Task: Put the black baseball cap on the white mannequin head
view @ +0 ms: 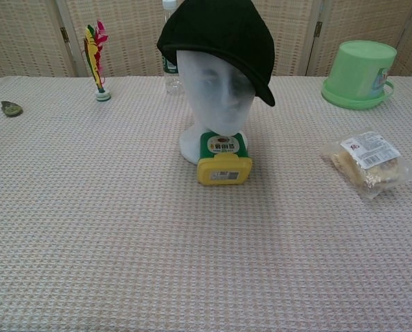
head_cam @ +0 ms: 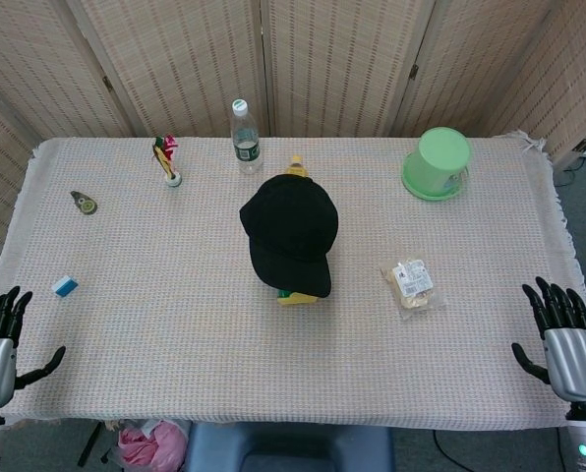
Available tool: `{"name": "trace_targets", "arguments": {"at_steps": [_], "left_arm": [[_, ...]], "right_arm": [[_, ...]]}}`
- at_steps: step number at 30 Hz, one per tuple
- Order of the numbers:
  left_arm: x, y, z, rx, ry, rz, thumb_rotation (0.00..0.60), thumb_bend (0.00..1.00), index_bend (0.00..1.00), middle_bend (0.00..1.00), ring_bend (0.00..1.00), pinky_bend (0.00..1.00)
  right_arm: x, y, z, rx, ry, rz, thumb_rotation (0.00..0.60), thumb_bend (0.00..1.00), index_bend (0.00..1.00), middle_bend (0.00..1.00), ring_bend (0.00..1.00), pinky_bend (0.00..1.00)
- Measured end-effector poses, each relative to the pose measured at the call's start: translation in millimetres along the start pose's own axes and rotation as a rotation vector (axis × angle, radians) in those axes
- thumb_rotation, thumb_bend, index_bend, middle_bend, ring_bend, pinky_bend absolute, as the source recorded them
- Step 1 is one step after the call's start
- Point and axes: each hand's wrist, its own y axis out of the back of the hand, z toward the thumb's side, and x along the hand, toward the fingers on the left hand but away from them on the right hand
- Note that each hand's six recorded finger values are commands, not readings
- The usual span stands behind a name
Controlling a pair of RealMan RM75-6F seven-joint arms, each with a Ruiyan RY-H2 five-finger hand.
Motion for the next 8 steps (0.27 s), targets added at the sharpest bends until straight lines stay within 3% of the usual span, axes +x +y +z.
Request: {"name": "trace_targets", "arguments": {"at_steps": [8], "left_arm": [[-0.5, 1.1, 1.9, 0.001, -0.008, 0.005, 0.426, 0.26, 0.0, 0.05, 0.06, 0.3]], "right_arm": [[-0.7, -1.0, -0.7, 0.007, -0.001, 0.002, 0.6, 0.23, 0.0, 0.0, 0.0, 0.0]]}}
